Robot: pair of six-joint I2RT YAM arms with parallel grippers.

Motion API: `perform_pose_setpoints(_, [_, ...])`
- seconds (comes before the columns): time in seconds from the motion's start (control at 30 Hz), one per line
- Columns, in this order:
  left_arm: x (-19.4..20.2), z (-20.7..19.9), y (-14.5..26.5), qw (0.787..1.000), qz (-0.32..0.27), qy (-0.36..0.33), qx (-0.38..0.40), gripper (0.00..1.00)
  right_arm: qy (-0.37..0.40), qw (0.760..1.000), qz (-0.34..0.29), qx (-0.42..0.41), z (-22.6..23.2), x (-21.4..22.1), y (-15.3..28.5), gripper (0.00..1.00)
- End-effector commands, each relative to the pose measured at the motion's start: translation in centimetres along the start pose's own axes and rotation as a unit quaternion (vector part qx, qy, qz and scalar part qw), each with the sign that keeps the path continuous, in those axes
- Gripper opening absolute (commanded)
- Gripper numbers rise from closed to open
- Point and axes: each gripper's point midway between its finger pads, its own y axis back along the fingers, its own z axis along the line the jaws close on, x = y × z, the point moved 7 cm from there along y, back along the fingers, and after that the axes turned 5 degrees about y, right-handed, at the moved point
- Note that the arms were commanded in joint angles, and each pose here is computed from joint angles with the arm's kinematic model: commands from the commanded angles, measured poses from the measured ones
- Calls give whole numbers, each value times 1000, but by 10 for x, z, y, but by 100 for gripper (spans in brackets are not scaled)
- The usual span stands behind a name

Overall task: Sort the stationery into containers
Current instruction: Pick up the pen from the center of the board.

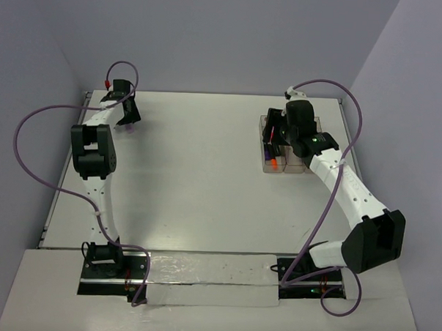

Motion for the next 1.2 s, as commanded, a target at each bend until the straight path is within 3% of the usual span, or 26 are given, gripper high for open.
perform_pose_setpoints(0.0, [30,2,-2,999,49,-6,-4,74,-7,999,-28,-13,6,-13,3,69])
perform_pose_setpoints(0.1, [31,-5,0,998,59,3,21,56,-7,999,-30,-12,6,-13,4,69])
perform_pose_setpoints(0.2, [31,-9,1,997,68,11,38,14,-5,999,-32,-10,5,-13,7,69])
perform_pose_setpoints(0.27, [33,-6,0,997,71,25,21,1,-4,999,-33,-9,5,-13,9,69])
perform_pose_setpoints(0.43, [32,-6,10,995,79,36,43,0,-1,999,-34,-20,7,-18,17,69])
perform_pose_setpoints(0.7, [3,-15,78,982,35,42,180,0,-10,996,-60,-61,15,-22,39,69])
perform_pose_setpoints(1.17, [18,-12,75,982,64,20,176,0,-8,994,-87,-59,12,-27,59,69])
